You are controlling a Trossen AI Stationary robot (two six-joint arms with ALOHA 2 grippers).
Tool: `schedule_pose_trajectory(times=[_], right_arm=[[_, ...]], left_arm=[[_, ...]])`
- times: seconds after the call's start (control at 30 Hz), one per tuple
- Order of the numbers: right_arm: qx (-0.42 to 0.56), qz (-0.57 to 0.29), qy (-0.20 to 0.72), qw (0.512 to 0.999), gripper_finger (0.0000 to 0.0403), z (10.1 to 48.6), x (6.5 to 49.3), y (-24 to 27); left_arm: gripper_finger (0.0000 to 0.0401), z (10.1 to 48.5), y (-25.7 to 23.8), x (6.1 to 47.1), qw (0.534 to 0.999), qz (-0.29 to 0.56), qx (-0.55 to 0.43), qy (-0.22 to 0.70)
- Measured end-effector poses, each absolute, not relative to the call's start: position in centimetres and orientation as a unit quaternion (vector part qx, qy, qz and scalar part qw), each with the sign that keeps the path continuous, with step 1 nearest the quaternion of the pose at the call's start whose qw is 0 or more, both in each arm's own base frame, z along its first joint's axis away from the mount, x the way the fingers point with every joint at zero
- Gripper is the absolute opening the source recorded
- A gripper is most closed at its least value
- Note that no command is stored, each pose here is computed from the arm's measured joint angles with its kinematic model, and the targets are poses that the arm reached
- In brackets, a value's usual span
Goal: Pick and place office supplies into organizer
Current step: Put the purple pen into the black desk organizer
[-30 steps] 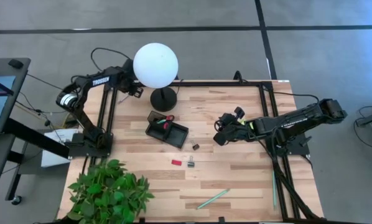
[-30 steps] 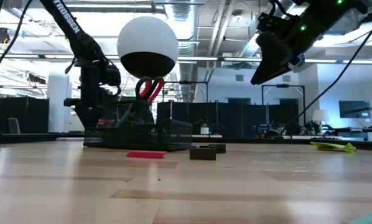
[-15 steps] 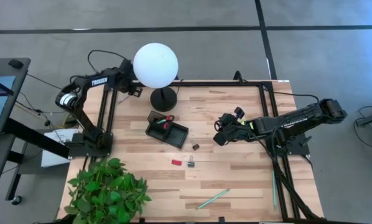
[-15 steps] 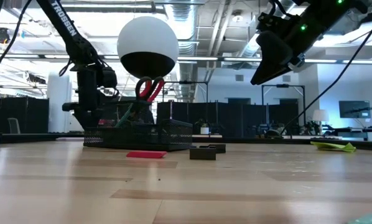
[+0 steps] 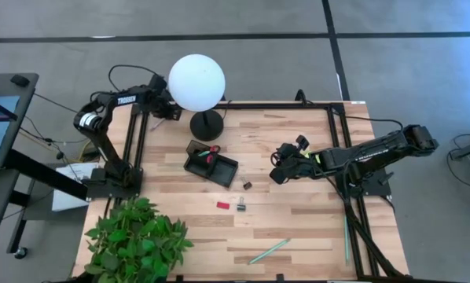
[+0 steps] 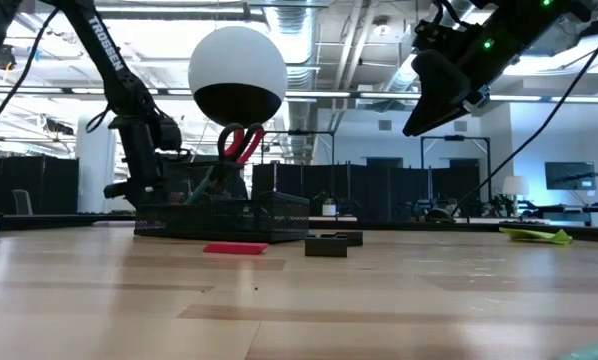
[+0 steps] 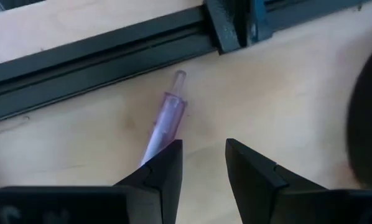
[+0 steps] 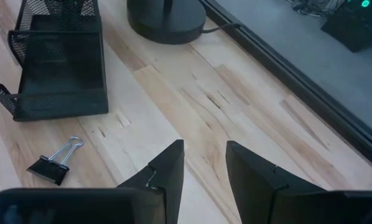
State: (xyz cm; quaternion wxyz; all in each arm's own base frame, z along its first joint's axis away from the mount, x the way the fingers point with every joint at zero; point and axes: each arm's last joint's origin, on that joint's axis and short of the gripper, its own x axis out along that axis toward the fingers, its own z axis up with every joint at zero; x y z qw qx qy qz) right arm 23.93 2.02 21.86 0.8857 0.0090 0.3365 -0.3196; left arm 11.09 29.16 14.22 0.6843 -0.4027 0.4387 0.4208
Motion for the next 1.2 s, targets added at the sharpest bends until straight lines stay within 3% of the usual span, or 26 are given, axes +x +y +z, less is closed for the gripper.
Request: schedule_pose_trajectory(times=[0.17, 0.33, 0.57, 0.8, 0.87, 1.0, 1.2], right_arm=[[0.009, -0.32, 0.336, 0.886, 0.0114, 21.9, 23.9, 2.0], [0.009, -0.32, 0.336, 0.886, 0.0114, 21.9, 23.9, 2.0], [0.008, -0.323, 0.335, 0.885, 0.0114, 21.9, 23.9, 1.9], [0.01, -0.328, 0.335, 0.883, 0.0114, 21.9, 24.0, 1.7], [0.01, -0.329, 0.335, 0.883, 0.0114, 21.9, 24.0, 1.6], [0.011, -0.33, 0.335, 0.882, 0.0114, 21.9, 24.0, 1.5], [0.011, -0.33, 0.335, 0.882, 0.0114, 21.9, 24.0, 1.5]], left_arm=[[0.0101, 14.1, 28.7, 11.5, 0.696, 0.394, -0.357, 0.483], [0.0077, 14.5, 28.3, 12.0, 0.676, 0.391, -0.296, 0.551], [0.0067, 15.7, 28.2, 14.3, 0.715, 0.337, -0.245, 0.561], [0.0097, 16.4, 28.3, 14.8, 0.628, 0.428, -0.123, 0.638], [0.0112, 16.3, 28.2, 14.6, 0.628, 0.422, -0.133, 0.64], [0.0141, 15.4, 28.3, 13.7, 0.674, 0.375, -0.198, 0.605], [0.0163, 14.4, 28.6, 11.1, 0.643, 0.414, -0.246, 0.596]])
